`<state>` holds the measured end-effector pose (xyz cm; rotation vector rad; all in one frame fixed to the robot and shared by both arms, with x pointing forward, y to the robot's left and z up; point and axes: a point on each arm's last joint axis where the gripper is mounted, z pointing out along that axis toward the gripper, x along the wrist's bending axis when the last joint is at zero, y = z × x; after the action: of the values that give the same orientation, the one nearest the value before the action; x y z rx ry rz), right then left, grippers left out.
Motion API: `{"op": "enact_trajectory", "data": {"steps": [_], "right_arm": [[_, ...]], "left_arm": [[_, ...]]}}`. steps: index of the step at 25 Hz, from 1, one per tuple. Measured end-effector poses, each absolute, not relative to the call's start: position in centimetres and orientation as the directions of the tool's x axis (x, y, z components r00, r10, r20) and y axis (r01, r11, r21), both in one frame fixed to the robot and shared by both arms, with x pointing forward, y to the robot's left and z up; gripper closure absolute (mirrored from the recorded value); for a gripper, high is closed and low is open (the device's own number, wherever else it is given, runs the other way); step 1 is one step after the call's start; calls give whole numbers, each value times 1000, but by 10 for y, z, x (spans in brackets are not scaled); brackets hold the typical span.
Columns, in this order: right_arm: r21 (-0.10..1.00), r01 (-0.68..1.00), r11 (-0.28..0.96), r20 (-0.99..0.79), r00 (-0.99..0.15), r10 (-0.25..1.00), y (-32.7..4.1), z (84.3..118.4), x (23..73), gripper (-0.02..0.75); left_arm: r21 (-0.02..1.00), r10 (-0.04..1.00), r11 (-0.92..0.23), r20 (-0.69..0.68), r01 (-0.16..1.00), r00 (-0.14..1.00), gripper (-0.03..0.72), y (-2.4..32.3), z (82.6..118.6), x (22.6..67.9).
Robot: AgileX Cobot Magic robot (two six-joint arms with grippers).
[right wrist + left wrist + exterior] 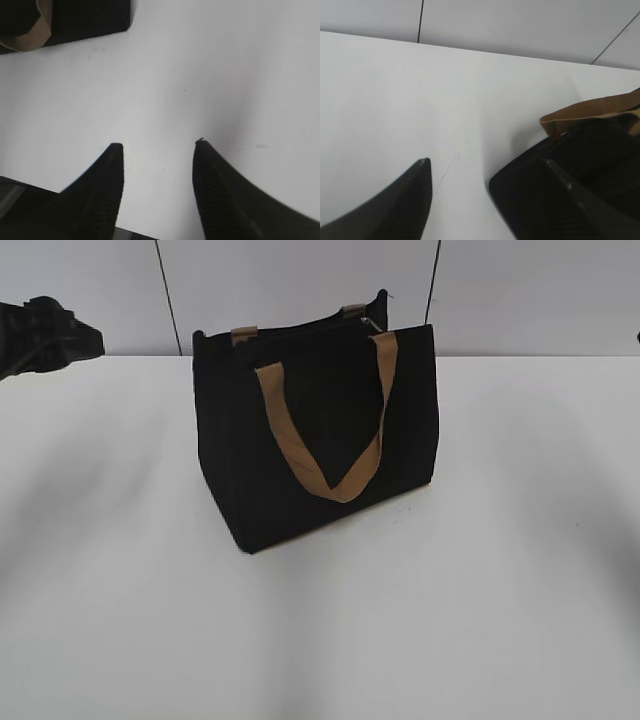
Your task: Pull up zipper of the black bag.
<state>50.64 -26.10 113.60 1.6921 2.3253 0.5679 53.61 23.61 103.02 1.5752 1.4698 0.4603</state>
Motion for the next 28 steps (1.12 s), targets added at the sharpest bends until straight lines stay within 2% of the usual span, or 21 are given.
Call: {"op": "enact_trajectory", "data": {"steps": [4, 10, 16, 28], "right_arm": [[443, 866, 232, 66, -289, 955, -264, 1139, 474, 393], [467, 861, 202, 74, -266, 961, -270, 1125, 404, 393], [563, 807, 181, 63, -260, 964, -277, 1110, 332, 394], [698, 695, 174, 26, -267, 963, -283, 1060, 261, 394]], "left_arm": [[796, 927, 127, -307, 592, 214, 193, 241, 1030, 537], [796, 929, 130, -306, 591, 208, 193, 243, 1030, 537], [793, 923, 127, -314, 596, 221, 193, 242, 1030, 537], [789, 917, 124, -323, 601, 236, 193, 240, 1030, 536]]}}
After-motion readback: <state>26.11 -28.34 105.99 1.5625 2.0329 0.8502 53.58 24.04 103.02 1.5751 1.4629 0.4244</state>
